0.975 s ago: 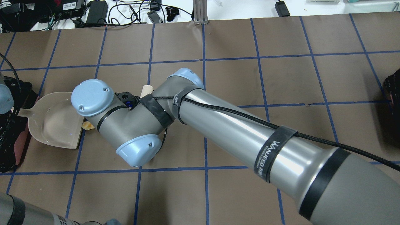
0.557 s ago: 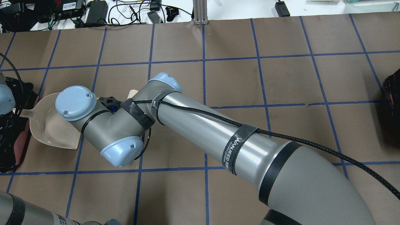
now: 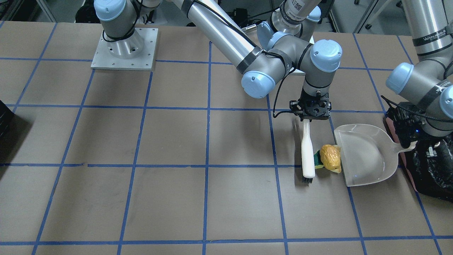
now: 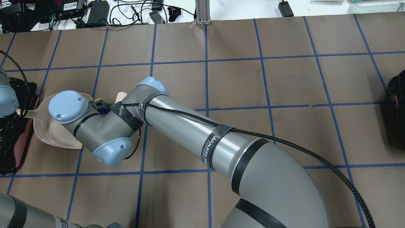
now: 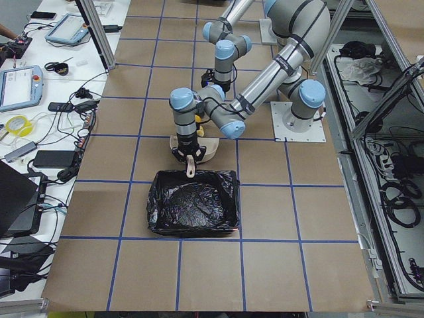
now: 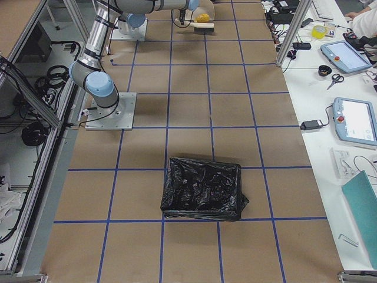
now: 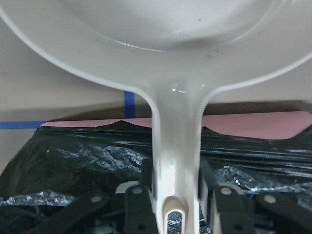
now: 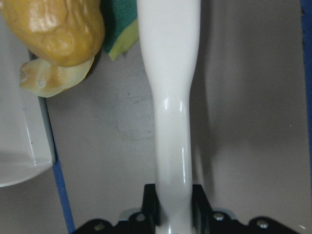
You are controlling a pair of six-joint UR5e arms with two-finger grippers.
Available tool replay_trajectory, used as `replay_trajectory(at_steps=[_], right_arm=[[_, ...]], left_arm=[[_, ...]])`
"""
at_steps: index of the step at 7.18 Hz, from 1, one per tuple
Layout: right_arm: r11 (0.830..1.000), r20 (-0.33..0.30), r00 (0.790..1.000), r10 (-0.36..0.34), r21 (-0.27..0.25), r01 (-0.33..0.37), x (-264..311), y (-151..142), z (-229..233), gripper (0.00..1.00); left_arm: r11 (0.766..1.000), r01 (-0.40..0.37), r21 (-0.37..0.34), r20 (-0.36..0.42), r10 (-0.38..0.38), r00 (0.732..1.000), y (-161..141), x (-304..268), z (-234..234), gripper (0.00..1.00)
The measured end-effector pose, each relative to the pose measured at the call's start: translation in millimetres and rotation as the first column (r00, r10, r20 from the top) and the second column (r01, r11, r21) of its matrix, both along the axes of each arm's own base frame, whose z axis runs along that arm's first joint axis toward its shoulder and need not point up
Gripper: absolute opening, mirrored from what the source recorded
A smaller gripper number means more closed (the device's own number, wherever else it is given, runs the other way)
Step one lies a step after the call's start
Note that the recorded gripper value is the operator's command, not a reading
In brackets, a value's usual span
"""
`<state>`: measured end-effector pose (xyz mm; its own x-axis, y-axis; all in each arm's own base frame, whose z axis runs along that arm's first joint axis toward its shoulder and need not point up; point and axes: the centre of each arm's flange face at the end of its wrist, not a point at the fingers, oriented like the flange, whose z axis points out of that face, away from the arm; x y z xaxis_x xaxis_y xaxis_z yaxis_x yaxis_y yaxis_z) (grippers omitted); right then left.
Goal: Sweep and dump trash in nearest bin
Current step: 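Sweep the sponge and wrapper into the dustpan with the right gripper's brush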
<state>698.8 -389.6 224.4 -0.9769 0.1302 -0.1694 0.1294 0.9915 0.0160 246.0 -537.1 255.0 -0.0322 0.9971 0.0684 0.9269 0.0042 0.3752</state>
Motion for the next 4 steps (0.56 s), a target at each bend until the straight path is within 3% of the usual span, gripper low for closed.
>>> replay_trajectory(at_steps=[2,4], right_arm=[[0.999,0.005,0.999,0.039,0.004,-0.039,14.0,12.8,-7.7,0.00],[0.998,0.058,0.997,0.060,0.001,-0.060,34.2,28.5,-17.0,0.00]], left_arm=[[1.000,-0.006,-0.003,0.002,0.006,1.000,-0.9,-2.1,0.5,0.00],[1.000,-0.008,-0.004,0.001,0.008,1.000,-0.8,-2.6,0.2,0.00]])
